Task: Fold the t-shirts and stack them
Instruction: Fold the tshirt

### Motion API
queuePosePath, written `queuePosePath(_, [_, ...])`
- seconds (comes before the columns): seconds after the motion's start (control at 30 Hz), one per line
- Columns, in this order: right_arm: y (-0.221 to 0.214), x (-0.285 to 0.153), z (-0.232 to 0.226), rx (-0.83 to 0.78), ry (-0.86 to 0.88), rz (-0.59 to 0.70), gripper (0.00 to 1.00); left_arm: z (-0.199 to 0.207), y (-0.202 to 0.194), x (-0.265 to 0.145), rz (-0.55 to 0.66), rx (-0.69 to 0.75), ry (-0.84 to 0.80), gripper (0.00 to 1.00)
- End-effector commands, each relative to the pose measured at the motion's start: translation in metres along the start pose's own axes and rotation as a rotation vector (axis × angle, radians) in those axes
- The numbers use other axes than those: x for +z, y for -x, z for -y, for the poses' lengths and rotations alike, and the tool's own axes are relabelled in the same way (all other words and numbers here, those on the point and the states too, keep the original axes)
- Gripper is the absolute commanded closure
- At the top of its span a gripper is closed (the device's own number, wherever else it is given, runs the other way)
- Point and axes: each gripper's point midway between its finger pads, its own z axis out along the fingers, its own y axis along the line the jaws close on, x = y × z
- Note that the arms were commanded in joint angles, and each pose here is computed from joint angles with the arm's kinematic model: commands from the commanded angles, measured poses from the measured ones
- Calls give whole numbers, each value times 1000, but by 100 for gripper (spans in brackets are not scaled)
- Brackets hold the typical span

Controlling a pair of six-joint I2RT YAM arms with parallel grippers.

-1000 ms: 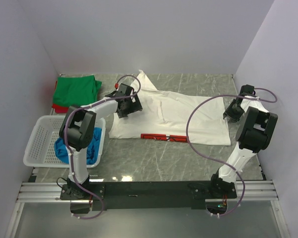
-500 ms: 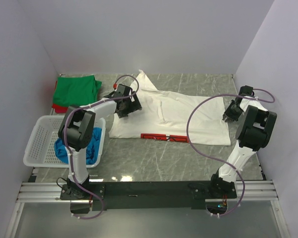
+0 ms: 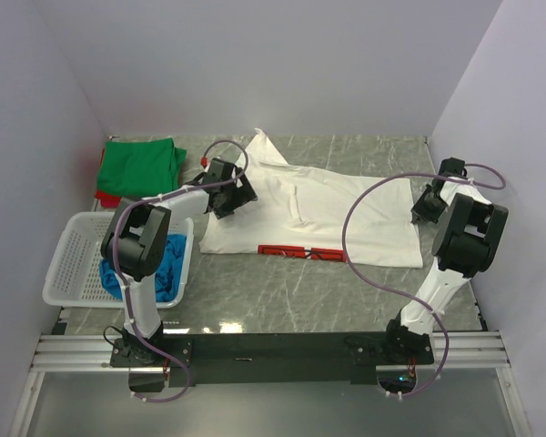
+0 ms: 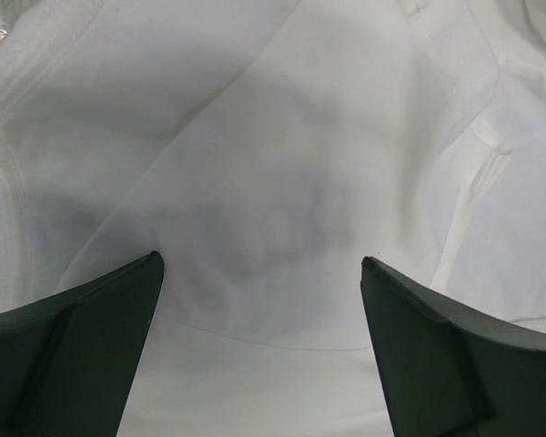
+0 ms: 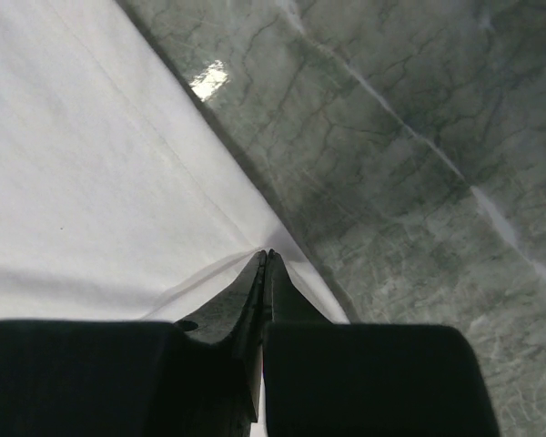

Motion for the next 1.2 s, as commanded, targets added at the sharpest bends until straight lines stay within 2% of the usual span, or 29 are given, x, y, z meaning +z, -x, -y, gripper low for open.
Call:
queuePosePath(0.0, [26,-19,16,34,-47,93,100,-80,-50,3,-141,-19,262,1])
queuePosePath(0.5, [37,-31,28,58,-56,119,100,-94,-34,-6,-76,-22,342,1])
queuePosePath(0.6, [38,-34,31,53,-67,133,100,-92,-26,-10,-46,0,337,1])
queuePosePath(0.7, [41,-37,21,55,-18,132,100,-73,-11,-12,-6,31,281,1])
queuePosePath(0.77, [43,-42,16,54,3,131,85,-50,3,-14,23,72,238,1])
queuePosePath(0.8, [48,-48,12,49,20,143,73,-41,8,-15,33,88,227,1])
queuePosePath(0.9, [52,-64,4,44,41,173,62,-5,22,-22,71,144,182,1])
queuePosePath(1.07, [38,-93,-27,-18,102,221,58,40,23,-36,101,174,96,1])
queuePosePath(1.17, [6,-97,-56,-91,149,186,58,42,5,-37,60,162,73,1])
